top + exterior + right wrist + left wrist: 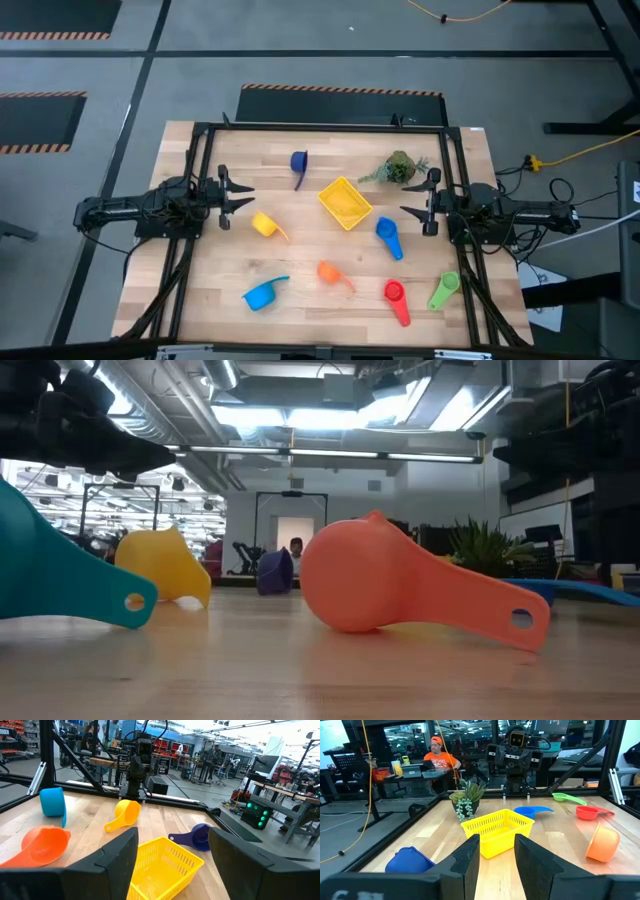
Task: Nest measuring cups in basket
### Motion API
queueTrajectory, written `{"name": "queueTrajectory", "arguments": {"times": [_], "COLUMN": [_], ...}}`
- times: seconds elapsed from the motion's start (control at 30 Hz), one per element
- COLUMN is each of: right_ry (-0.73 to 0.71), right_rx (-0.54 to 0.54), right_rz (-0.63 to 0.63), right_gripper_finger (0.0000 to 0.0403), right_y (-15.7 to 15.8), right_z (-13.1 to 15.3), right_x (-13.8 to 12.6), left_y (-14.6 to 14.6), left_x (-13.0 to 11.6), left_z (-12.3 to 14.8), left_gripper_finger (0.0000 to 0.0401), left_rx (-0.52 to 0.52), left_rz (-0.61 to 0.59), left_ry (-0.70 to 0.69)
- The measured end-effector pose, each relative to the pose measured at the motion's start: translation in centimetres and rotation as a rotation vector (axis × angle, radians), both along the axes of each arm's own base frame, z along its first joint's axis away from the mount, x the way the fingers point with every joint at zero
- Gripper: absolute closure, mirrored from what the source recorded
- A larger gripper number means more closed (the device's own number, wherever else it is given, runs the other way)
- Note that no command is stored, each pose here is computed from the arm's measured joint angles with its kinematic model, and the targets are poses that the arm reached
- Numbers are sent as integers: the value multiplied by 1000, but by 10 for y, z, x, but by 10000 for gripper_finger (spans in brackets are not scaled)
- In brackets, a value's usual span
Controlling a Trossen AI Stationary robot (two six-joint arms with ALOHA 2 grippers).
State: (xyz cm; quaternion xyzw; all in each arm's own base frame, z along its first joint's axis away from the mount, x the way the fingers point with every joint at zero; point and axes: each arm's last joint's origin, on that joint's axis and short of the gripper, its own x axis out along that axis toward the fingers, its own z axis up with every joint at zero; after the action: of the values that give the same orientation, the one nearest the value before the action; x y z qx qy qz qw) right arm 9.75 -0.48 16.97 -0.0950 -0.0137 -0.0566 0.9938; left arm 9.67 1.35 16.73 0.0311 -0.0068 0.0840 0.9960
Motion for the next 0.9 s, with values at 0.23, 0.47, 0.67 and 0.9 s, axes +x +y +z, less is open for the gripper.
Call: {"name": "queueTrajectory", "arguments": {"times": [0.23,0.47,0.67,0.9], "right_ry": [0,-1,0,0], "right_rx": [0,0,0,0], "right_rz": [0,0,0,0], "right_gripper_finger": [155,155,155,155], "right_y": [0,0,0,0], "right_z": [0,0,0,0], "right_x": [0,0,0,0], "left_y": [0,-1,-6,-14], "left_x": [0,-3,-5,1], "left_z": [3,21,31,47], "left_gripper_finger": [286,286,286,286], "left_rx": [-27,-85,-144,-172], "left_rz": [-1,-28,-115,-200], "left_ry": [-35,-234,-315,-273]}}
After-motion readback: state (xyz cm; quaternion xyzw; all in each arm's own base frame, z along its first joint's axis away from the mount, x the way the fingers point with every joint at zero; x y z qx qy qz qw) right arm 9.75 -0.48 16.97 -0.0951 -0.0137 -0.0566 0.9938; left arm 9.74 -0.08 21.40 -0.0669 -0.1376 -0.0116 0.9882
